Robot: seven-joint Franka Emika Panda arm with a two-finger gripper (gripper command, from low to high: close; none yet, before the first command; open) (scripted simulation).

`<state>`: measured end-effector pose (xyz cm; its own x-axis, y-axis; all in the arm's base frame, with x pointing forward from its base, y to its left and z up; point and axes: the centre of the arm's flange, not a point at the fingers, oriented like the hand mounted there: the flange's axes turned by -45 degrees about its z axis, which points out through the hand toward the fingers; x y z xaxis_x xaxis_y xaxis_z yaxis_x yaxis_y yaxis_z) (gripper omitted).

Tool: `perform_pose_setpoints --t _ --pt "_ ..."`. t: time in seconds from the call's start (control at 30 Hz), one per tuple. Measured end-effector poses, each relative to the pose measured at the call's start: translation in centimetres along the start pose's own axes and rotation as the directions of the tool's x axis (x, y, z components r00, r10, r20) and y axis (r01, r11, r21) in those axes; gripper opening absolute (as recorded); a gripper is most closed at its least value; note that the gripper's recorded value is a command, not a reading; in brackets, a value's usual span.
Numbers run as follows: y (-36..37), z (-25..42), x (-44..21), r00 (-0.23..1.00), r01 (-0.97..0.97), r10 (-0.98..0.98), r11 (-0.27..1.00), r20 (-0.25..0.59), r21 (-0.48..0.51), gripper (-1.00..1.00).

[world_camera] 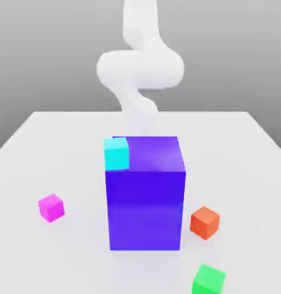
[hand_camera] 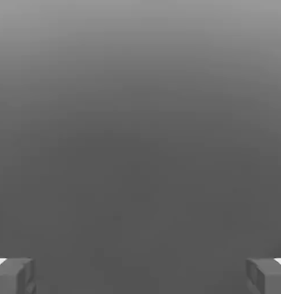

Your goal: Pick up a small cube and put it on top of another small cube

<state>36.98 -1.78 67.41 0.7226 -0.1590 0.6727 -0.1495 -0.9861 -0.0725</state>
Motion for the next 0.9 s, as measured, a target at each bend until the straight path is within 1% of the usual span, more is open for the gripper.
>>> perform_pose_setpoints --t 0.1,0.2,0.3,0.4,0.53,0.67,0.8,0.9 --pt "2.6 5.2 -1.1 0.981 -0.18 0.184 0.981 0.054 -0.074 0.0" --pt "5.6 9.8 -2.8 0.929 -0.346 0.361 0.926 0.085 -0.154 0.0" --pt "8.8 13.9 -5.0 0.844 -0.496 0.528 0.835 0.093 -0.237 0.0" --pt "12.1 17.6 -7.9 0.731 -0.626 0.678 0.712 0.08 -0.318 0.0" --pt "16.4 21.6 -12.5 0.542 -0.757 0.84 0.504 0.03 -0.416 0.0" --pt "20.4 24.6 -17.8 0.323 -0.831 0.945 0.257 -0.052 -0.494 0.0" --pt "23.6 26.7 -23.7 0.091 -0.84 0.983 -0.009 -0.158 -0.542 0.0" --pt "25.4 27.8 -28.4 -0.081 -0.805 0.966 -0.209 -0.247 -0.556 0.0"
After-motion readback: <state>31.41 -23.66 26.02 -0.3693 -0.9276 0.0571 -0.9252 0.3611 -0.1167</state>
